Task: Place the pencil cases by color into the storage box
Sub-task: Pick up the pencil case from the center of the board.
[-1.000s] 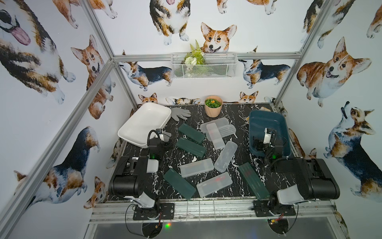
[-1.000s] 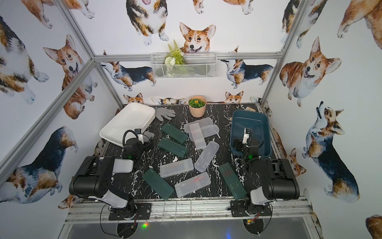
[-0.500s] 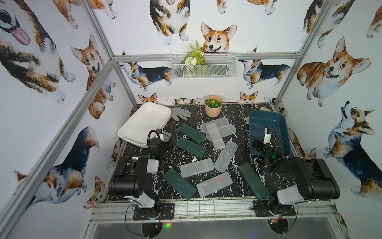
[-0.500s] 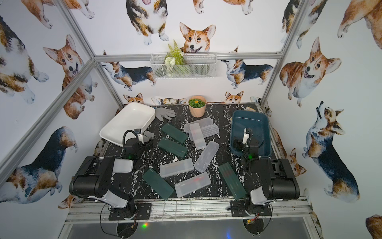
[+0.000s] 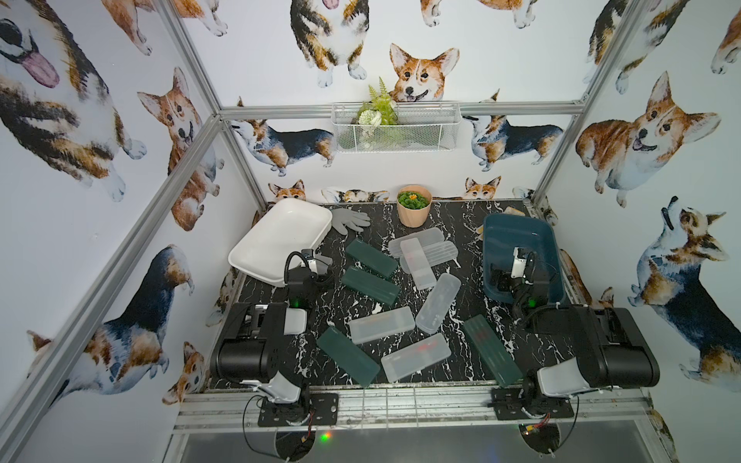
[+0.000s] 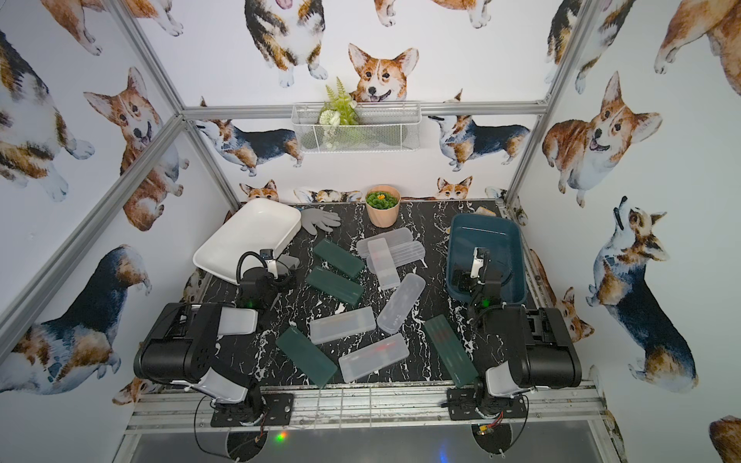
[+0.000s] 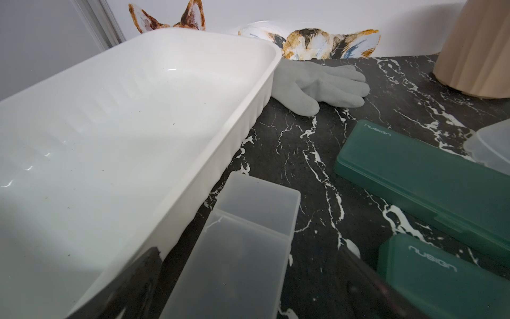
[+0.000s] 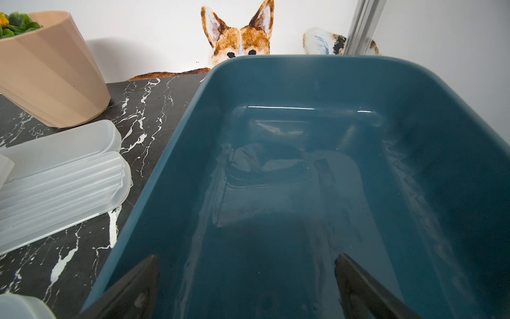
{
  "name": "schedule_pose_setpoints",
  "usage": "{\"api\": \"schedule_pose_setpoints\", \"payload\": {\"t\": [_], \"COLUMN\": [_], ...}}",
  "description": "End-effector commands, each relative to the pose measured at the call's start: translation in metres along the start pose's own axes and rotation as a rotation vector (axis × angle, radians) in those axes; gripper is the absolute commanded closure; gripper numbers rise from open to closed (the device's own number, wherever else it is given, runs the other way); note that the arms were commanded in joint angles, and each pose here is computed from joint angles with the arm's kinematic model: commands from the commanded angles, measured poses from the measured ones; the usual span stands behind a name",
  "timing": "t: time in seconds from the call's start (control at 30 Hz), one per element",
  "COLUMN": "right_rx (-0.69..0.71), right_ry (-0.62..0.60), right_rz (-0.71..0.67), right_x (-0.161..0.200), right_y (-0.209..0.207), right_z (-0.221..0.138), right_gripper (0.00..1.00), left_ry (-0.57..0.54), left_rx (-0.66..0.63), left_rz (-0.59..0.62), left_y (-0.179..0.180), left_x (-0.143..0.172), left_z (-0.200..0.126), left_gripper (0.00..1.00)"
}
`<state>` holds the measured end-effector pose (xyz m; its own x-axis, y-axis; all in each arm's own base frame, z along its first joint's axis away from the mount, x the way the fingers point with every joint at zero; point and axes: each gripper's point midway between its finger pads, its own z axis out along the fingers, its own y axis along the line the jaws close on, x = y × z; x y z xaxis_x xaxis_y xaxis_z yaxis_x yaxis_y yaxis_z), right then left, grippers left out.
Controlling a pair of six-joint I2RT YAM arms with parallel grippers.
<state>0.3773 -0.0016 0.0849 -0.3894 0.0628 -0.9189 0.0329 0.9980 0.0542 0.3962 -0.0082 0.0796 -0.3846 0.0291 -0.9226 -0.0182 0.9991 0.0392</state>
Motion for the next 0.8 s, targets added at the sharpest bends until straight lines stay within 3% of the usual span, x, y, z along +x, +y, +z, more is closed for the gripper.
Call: {"api": "schedule_pose_setpoints", "payload": {"t": [0.0,0.4,0.57,0.77], "right_rx": [0.002,0.021,0.082,0.177], "right_ry": [0.002,0.003,0.098,0.122], "right_rz": [0.006,0.024,0.067,0.136], "right_x": [-0.003,-0.016,-0.025,-0.046], "right_y": [0.000,-0.004,-0.011,-0.025], "right_z": [0.000,-0.001,-0.014,-0.041], "right_gripper": [0.00,0.00,0.00,0.00], "left_ry": [-0.030,-0.013,0.100,0.173], "left_rx": [0.007,-0.010,-0.063,-0.070], "left_rz": [0.002,-0.001,-0.018,-0.087], "left_y": [-0.001,0.002,0.011,0.012], "left_x": [-0.010,-0.013,-0.030,-0.045], "left_z": [0.001,0.000,0.003,-0.005], "left_gripper": [0.00,0.01,0.02,0.01]}}
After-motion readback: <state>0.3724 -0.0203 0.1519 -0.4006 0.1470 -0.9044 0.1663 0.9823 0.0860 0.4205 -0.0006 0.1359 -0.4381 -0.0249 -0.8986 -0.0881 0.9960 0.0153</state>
